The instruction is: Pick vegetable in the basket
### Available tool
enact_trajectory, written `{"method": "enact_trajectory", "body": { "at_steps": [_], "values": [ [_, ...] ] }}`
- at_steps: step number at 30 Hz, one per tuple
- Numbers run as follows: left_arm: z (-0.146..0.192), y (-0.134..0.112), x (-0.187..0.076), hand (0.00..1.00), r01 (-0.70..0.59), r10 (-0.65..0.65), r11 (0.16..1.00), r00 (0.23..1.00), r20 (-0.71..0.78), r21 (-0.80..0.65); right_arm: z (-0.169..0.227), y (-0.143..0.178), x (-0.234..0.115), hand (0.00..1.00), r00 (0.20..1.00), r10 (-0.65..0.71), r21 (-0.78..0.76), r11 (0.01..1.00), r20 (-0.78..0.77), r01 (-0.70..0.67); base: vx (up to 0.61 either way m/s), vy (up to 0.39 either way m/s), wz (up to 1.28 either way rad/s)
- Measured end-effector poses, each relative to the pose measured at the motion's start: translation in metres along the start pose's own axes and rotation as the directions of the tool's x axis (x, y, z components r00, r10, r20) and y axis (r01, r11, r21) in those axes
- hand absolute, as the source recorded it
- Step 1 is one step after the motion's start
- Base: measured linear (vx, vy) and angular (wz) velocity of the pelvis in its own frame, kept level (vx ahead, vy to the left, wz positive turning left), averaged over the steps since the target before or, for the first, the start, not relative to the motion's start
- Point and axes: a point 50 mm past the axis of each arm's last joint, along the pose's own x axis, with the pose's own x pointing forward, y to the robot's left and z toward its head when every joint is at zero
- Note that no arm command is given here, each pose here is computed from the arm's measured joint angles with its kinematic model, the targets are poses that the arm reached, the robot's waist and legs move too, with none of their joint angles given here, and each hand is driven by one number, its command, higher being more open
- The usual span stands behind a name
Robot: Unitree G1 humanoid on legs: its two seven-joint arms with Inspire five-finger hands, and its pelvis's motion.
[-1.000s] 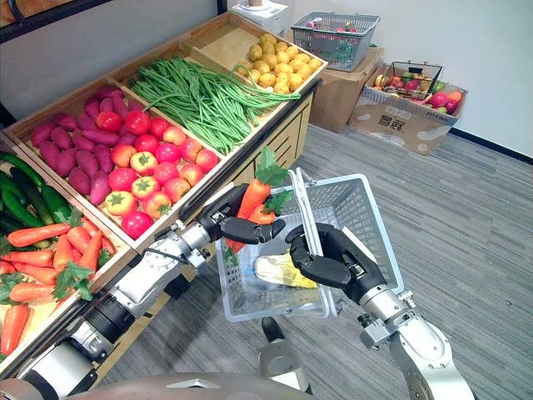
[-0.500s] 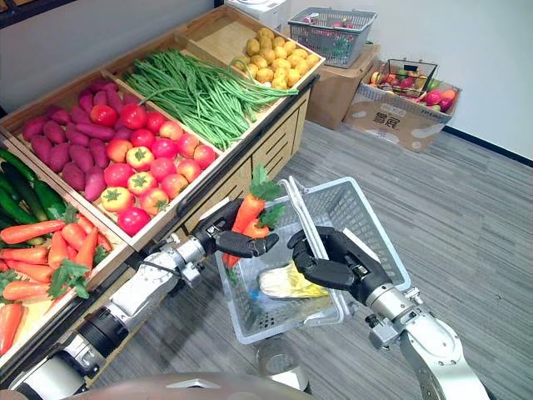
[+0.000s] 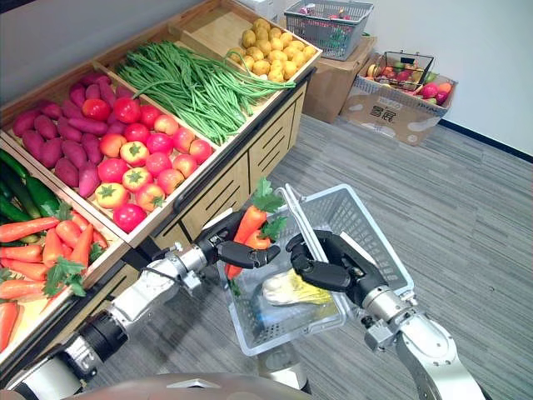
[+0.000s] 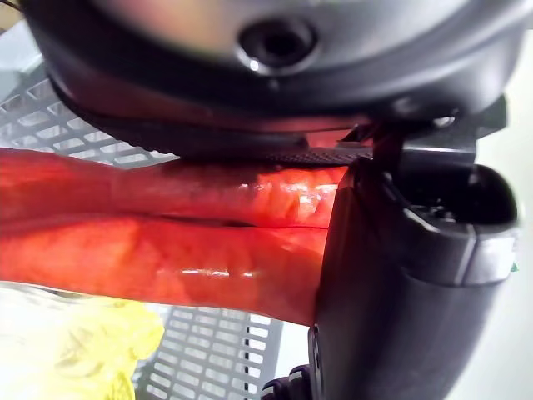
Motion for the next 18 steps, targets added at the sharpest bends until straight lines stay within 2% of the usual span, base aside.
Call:
{"method": "enact_trajectory", "body": {
  "at_steps": [13, 18],
  "values": [
    [0.001, 0.009, -0.008, 0.0, 0.049, -0.044, 0.993, 0.998, -0.052, 0.105, -0.001, 0.004, 0.005, 0.0, 1.0, 0.0, -0.045, 0.999, -0.007, 0.0, 0.0, 0.031, 0.1],
    [0.007, 0.015, -0.014, 0.0, 0.072, -0.059, 0.979, 0.996, -0.07, 0.192, 0.0, 0.004, 0.007, 0.0, 1.0, 0.0, -0.058, 0.998, -0.004, 0.0, 0.0, 0.029, 0.05]
  ]
}}
